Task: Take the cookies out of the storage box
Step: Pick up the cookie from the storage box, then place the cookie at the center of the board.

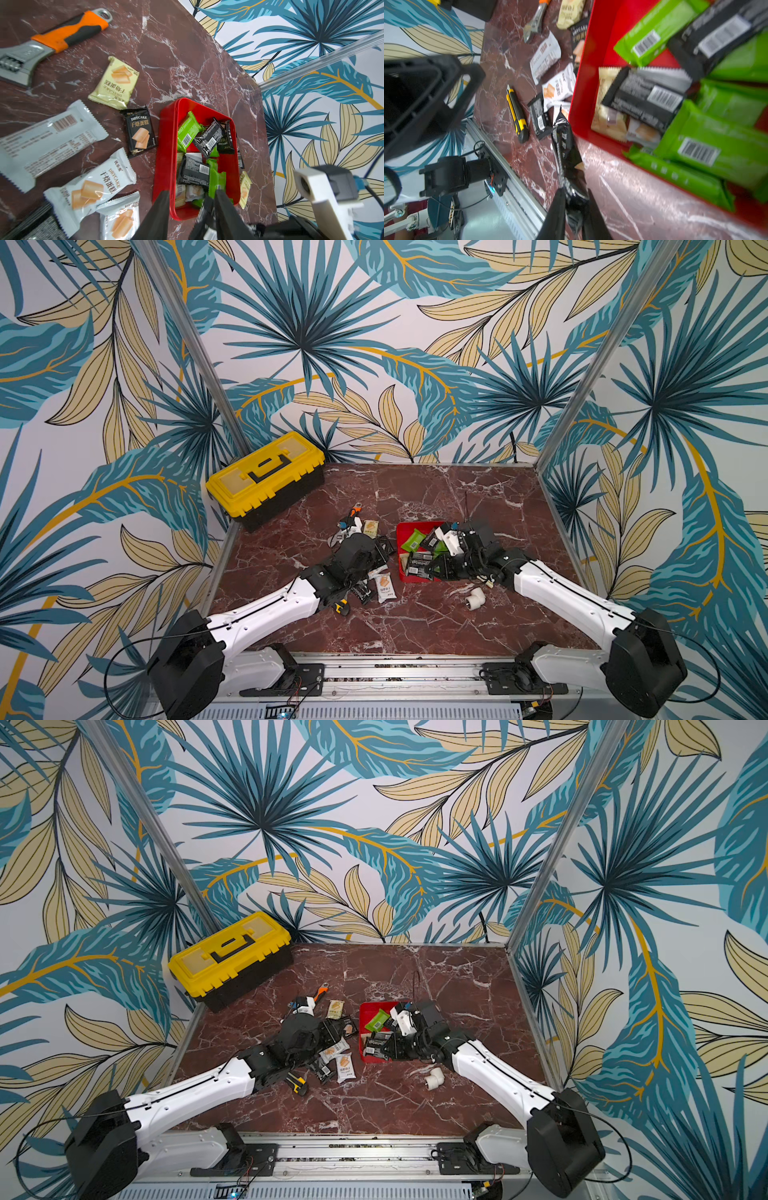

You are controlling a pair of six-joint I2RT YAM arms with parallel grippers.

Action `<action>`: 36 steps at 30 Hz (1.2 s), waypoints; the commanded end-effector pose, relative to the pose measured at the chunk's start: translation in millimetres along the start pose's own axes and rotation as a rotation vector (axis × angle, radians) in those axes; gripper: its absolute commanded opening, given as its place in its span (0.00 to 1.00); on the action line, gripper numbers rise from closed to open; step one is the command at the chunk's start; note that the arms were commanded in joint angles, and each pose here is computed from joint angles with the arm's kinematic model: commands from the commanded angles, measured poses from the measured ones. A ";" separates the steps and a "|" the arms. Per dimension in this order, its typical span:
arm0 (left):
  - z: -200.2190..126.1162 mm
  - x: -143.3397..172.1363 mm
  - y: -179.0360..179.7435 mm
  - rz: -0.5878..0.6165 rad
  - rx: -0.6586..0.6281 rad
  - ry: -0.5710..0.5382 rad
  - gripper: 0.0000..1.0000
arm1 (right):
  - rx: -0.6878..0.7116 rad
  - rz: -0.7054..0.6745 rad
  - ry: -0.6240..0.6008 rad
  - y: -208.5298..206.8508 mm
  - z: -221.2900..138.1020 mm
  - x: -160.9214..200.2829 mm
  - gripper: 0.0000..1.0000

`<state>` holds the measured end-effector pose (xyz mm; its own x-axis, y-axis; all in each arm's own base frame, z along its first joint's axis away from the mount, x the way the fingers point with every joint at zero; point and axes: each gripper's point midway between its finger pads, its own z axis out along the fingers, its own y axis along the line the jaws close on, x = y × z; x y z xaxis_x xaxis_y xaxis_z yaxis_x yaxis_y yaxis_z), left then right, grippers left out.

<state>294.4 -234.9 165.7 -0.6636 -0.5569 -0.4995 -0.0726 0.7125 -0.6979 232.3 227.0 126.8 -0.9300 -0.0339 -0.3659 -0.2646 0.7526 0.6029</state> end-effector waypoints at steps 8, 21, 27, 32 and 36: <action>3.6 10.2 28.2 -0.024 -0.071 0.012 0.40 | 0.078 0.130 0.077 -21.7 36.8 54.0 0.11; 4.5 12.6 8.0 0.183 -0.046 0.072 0.47 | 0.313 0.070 0.007 -50.8 6.4 52.4 0.49; 5.2 3.1 -38.2 0.640 0.073 0.089 0.57 | 0.450 -0.027 -0.172 -40.7 -48.4 1.2 0.55; 16.7 10.1 -64.8 0.943 0.167 0.132 0.64 | 0.601 -0.017 -0.309 -36.9 -84.4 -47.3 0.56; 27.6 23.0 -83.6 1.059 0.246 0.213 0.66 | 0.684 0.025 -0.379 -36.5 -111.8 -67.5 0.56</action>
<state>308.6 -298.3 185.3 -0.5383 0.2371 -0.8087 0.5960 0.7856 -0.1664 277.3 159.7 207.2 -0.7600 0.1291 -0.6370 -0.0147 0.9764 0.2154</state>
